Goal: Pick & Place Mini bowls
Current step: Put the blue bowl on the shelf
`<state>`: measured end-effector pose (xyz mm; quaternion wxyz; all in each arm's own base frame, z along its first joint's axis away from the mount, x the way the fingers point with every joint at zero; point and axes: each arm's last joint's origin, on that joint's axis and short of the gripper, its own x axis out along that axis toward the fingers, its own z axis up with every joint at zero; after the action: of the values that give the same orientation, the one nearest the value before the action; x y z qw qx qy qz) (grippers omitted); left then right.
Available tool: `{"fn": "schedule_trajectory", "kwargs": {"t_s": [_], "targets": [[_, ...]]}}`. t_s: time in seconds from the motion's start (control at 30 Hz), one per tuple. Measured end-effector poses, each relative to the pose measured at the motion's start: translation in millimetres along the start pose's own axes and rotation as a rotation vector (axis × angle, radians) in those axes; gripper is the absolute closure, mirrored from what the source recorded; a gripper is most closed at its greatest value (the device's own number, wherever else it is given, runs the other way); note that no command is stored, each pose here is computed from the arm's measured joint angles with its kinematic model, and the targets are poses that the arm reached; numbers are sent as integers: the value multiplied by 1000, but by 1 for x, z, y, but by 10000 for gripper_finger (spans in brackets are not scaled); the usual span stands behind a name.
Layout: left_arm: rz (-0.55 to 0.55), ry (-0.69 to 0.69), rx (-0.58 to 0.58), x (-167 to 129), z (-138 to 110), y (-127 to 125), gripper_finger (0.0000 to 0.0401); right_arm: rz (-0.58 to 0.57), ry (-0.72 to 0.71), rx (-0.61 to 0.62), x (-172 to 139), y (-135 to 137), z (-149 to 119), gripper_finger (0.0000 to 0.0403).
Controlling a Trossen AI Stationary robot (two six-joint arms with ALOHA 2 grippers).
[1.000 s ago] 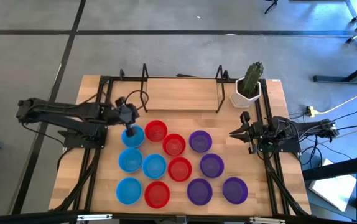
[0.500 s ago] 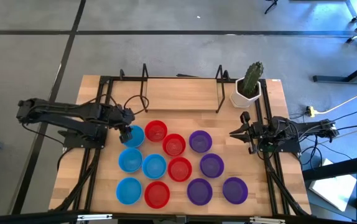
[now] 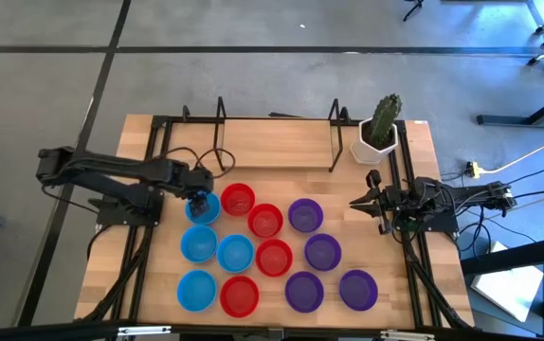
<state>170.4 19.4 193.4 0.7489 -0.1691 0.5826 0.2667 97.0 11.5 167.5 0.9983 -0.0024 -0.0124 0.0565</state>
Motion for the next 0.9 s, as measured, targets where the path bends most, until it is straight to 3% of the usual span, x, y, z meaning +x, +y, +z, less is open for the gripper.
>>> {"fn": "schedule_trajectory", "kwargs": {"t_s": [0.4, 0.63, 0.9], "targets": [[16, 67, 43, 12, 7, 7, 161, 0, 0, 2, 0, 0, 0, 361], [-60, 73, 71, 12, 9, 5, 161, 0, 0, 2, 0, 0, 0, 361], [-53, 73, 58, 13, 10, 7, 162, 0, 0, 2, 0, 0, 0, 361]]}}
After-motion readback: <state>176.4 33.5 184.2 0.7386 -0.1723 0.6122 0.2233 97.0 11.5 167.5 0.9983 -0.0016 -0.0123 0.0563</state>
